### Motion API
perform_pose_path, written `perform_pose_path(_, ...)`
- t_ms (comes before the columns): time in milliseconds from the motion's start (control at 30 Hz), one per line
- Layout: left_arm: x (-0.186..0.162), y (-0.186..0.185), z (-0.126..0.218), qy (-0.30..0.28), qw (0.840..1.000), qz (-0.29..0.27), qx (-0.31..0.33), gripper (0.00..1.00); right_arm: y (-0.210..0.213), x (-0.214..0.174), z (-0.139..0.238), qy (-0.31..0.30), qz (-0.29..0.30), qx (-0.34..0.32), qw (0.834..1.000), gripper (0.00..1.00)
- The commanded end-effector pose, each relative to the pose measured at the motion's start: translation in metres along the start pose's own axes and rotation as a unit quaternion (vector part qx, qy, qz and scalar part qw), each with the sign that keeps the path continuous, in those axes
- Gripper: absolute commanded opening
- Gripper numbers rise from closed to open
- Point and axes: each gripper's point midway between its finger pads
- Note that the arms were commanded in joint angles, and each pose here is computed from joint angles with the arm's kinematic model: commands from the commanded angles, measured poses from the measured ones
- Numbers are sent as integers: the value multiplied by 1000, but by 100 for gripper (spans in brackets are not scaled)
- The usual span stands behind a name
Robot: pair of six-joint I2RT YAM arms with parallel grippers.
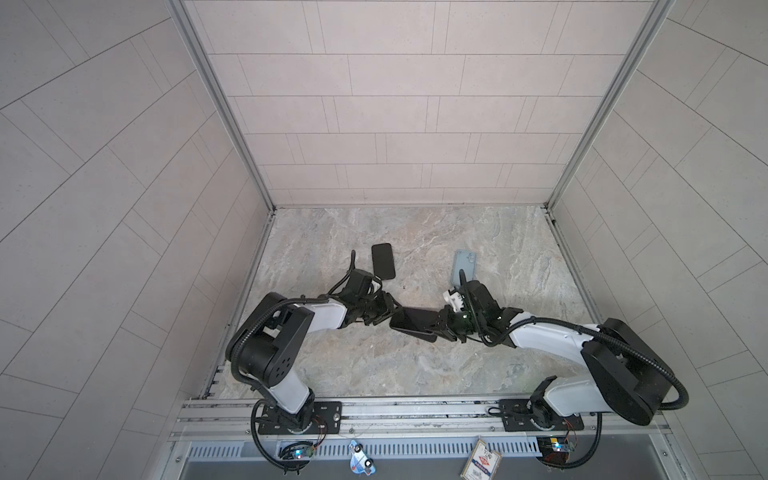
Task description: Put the phone into the phone case
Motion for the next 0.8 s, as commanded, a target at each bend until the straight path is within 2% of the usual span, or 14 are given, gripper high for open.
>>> perform_pose_path(0,-9,0,-2,19,1000,6,-6,49,-12,-4,-2,2,-9,-22,1000,32)
perform_pose_path(167,-10,0,-2,20,1000,6,-7,50,-12,-5,-2,5,-4,-21,1000,36)
perform_pose_path(367,-9,-3,-1,19,1000,6,-11,49,-11,-5,-2,10,4,-25,1000,56)
perform_pose_path(767,-11,-2,-1,22,1000,7,-13,50,-12,-4,0,15,18,-44,999,60)
Point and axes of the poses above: each gripper's point midway between its finger pads, its own z axis back along the fingers, its own y axis along the line the jaws close on, x = y × z, and after that the axes turned 11 degrees about z, right-handed
